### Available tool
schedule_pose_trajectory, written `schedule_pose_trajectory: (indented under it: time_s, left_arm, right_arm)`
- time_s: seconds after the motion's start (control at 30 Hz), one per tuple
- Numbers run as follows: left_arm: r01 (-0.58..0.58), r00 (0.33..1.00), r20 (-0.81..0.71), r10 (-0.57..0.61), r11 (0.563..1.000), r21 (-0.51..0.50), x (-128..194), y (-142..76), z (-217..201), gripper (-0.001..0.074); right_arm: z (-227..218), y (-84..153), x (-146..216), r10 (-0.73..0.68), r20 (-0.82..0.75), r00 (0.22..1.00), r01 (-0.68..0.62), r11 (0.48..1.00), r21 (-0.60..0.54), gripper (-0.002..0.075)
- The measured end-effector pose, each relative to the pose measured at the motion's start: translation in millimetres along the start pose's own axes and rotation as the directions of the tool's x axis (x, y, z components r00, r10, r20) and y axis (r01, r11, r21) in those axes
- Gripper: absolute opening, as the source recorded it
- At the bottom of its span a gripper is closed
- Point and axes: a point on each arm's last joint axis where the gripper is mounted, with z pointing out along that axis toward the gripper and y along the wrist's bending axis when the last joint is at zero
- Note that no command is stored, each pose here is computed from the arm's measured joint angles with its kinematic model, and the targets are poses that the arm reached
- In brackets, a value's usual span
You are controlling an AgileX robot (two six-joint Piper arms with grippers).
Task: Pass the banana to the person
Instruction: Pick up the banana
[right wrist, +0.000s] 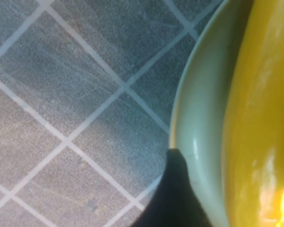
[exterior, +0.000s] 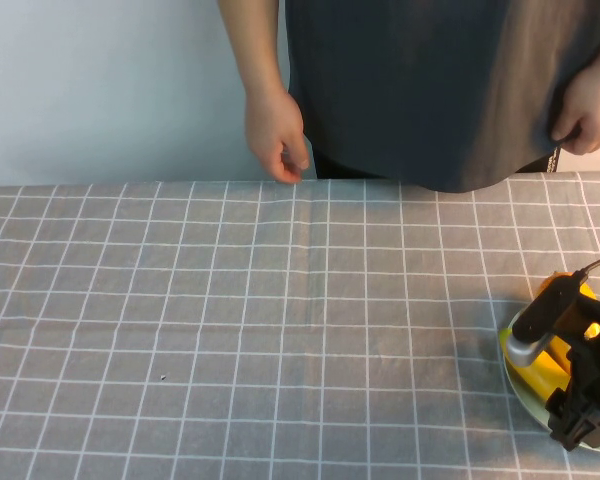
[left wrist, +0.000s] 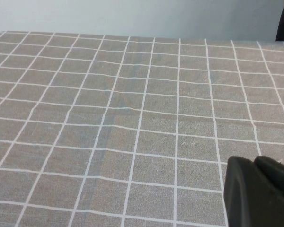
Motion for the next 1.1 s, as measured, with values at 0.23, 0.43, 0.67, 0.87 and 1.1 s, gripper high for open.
schedule_pose_trajectory:
  time_s: [0.23,0.43,0.67,0.87,1.1]
  left_arm:
    - [0.0,1.0,0.0,0.0,1.0,0.0,0.0,0.0,0.0,0.0]
    - [0.0,1.0,0.0,0.0,1.0,0.0,0.0,0.0,0.0,0.0]
    - [0.0,1.0,0.0,0.0,1.0,0.0,0.0,0.0,0.0,0.0]
    - [0.0,1.0,0.0,0.0,1.0,0.0,0.0,0.0,0.0,0.0]
    - [0.0,1.0,0.0,0.0,1.0,0.0,0.0,0.0,0.0,0.0]
  right_arm:
    - [6.1,0.1,0.4,-0.004,-0.017,1.0,0.003,1.0,-0.007,0.0472]
    - [11.1,-0.4,-0.5,-0.004,-0.015,1.0,0.004,1.0,-0.006,0.0465]
    - [12.6,-0.8,-0.9,-0.008,-0.013,1.0,0.008,1.0,-0.003,0.0298]
    - [-2.4,-4.6,-2.5,0.001,0.012,1.0,-0.002,1.0,0.012,0.0076]
    - [-19.1,3.1,5.0,0.028,-0.008,1.0,-0.028,1.0,-0.011,0.0274]
